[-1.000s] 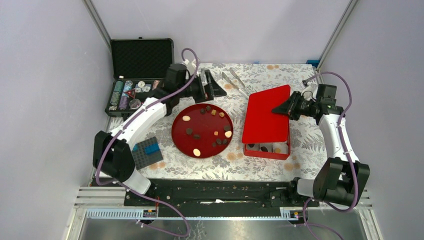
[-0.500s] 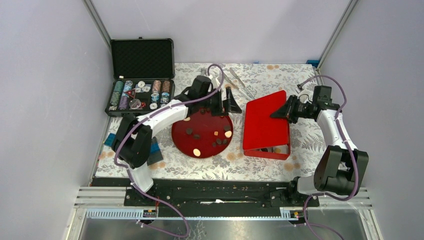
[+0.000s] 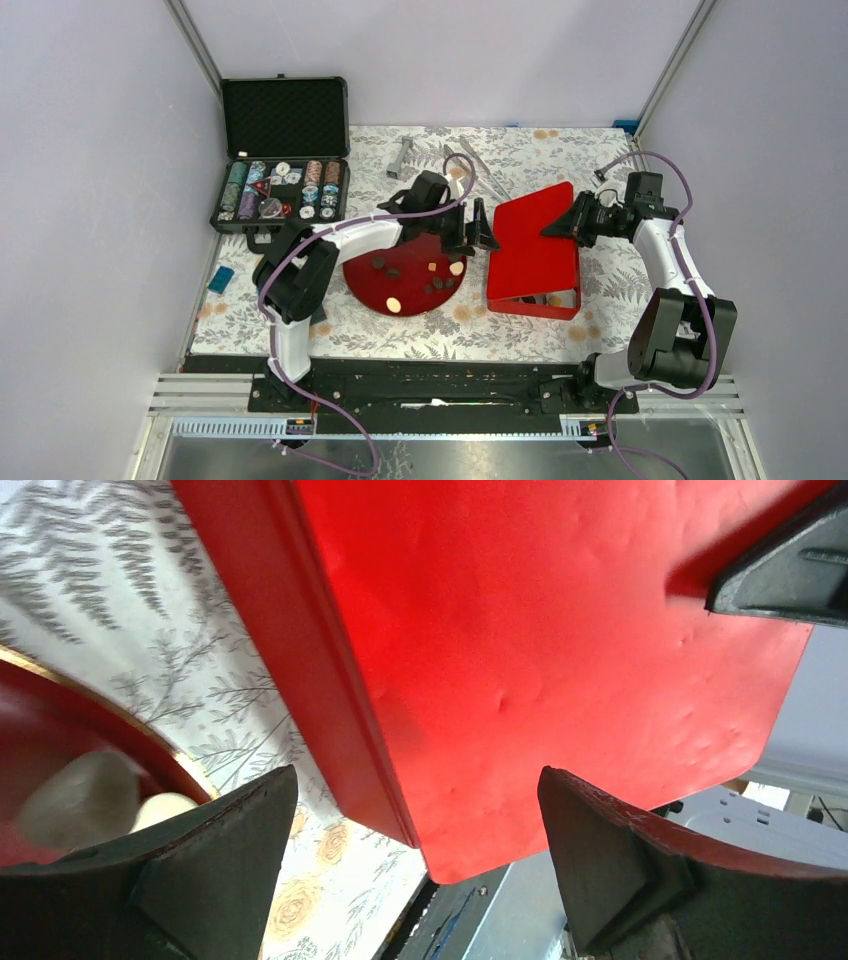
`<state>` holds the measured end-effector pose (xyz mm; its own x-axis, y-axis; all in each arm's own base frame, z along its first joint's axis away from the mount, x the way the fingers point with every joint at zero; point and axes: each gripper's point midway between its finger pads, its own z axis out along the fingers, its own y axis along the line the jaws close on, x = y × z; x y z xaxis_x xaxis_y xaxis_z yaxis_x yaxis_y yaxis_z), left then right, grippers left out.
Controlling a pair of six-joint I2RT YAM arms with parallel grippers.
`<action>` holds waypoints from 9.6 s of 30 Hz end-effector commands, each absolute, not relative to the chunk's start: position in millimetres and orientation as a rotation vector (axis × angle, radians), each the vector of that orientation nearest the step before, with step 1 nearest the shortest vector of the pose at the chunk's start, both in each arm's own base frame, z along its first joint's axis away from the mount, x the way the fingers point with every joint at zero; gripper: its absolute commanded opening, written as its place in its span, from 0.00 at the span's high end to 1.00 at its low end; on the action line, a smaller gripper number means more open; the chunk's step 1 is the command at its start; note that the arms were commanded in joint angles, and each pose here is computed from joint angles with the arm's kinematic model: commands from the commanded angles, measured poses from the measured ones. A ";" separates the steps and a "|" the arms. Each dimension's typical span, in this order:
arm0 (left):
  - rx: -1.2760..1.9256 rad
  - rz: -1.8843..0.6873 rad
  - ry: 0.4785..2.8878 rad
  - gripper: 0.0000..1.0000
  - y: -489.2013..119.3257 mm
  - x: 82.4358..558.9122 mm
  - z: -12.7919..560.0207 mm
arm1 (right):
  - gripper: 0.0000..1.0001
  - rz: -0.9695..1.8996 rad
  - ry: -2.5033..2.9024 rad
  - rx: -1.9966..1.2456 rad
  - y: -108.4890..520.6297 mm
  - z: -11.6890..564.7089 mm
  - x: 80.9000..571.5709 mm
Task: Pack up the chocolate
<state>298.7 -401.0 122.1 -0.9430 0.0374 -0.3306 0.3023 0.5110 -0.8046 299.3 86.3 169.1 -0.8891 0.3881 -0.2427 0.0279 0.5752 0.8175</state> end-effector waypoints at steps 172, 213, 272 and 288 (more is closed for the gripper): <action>0.362 -1.399 2.518 0.07 -467.6 332.1 118.3 | 0.00 0.740 2.445 0.393 175.4 93.1 218.7; 0.200 -1.288 2.313 0.07 -384.5 383.1 209.7 | 0.15 0.130 2.321 0.446 82.7 184.6 365.2; 0.027 -1.044 2.274 0.04 -253.3 369.5 231.2 | 0.10 -0.136 2.324 0.374 63.1 170.6 438.9; -0.018 -0.999 2.267 0.04 -243.4 363.9 229.2 | 0.13 -0.151 2.452 0.377 79.6 119.2 443.8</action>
<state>363.8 -247.1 215.3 -0.8199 -0.2463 -0.5168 0.2104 0.7099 -0.6722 446.4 83.4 77.2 -0.7768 0.2493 -0.5783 0.3152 0.9489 -0.0143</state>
